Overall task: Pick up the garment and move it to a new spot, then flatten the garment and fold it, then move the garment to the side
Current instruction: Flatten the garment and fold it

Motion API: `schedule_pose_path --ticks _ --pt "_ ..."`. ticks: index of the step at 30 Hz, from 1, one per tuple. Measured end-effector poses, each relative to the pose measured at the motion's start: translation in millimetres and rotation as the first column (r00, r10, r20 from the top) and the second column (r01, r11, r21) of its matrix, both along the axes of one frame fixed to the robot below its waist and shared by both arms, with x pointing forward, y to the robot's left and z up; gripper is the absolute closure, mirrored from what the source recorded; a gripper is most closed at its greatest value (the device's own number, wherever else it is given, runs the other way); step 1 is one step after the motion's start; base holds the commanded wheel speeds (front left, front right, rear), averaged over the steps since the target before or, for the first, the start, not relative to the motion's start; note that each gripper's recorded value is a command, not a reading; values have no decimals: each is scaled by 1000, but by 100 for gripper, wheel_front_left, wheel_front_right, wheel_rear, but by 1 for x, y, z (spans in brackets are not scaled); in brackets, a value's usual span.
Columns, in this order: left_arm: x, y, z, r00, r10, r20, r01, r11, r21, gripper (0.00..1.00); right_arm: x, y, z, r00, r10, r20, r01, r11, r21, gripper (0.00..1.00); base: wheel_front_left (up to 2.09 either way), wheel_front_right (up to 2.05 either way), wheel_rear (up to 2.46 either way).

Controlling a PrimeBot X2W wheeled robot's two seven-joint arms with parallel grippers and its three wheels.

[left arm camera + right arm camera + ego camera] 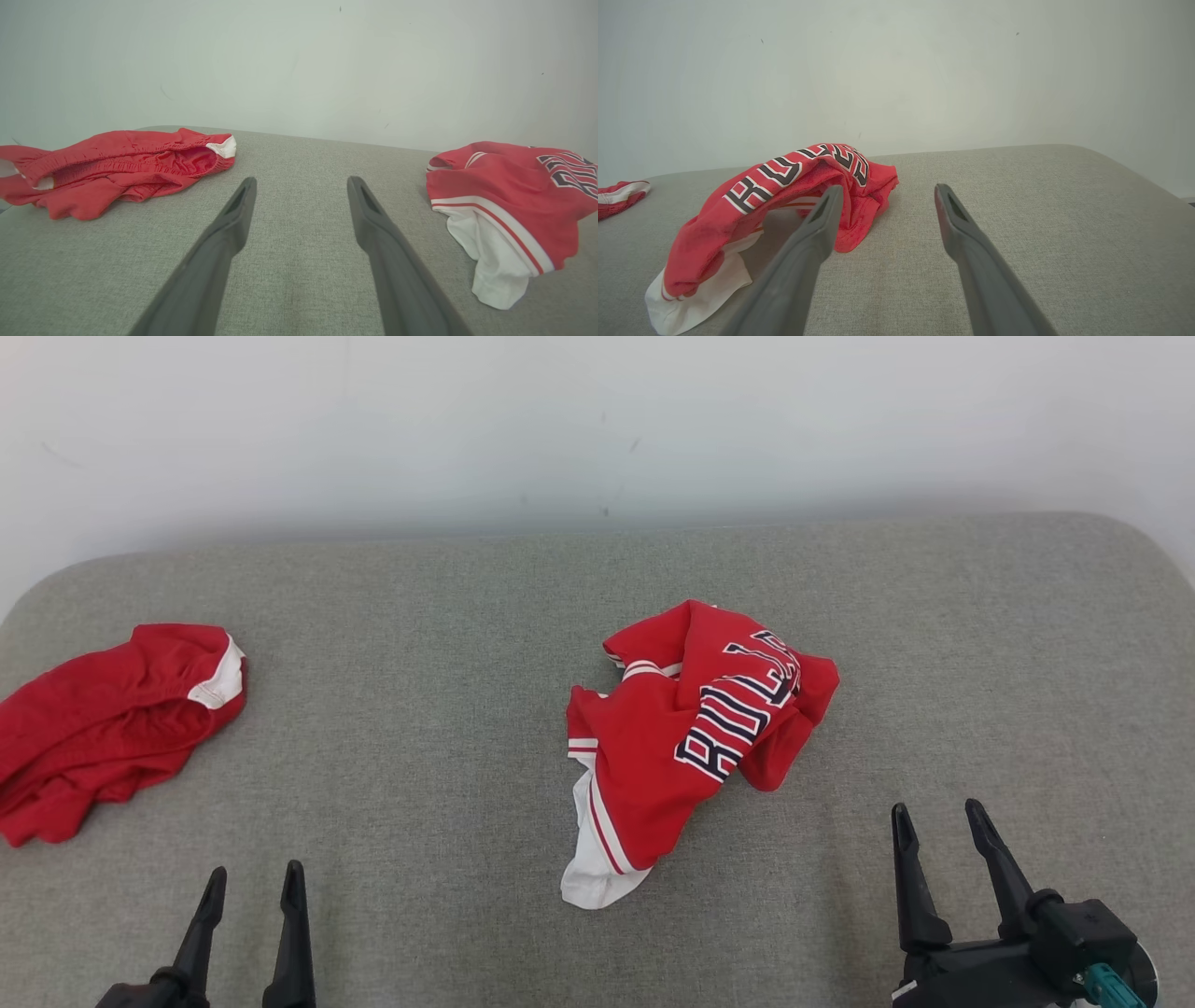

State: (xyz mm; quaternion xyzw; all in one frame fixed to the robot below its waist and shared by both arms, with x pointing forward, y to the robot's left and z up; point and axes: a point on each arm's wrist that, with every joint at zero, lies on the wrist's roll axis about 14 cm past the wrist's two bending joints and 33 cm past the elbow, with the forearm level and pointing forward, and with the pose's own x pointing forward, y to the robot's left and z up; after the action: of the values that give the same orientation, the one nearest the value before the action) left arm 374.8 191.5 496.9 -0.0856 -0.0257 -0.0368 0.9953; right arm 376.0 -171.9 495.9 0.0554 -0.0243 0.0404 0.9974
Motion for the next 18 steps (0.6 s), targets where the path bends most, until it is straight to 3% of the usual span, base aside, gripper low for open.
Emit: schedule_pose_path --ticks 12,18 --pt "1 -2 0 1000 0 0 0 1000 -1 0 0 1 1 1000 3 4 -3 1000 0 0 0 0 0" --pt "15 -24 8 998 -62 26 62 998 -10 0 0 2 0 1000 6 0 -6 1000 0 0 0 0 0"
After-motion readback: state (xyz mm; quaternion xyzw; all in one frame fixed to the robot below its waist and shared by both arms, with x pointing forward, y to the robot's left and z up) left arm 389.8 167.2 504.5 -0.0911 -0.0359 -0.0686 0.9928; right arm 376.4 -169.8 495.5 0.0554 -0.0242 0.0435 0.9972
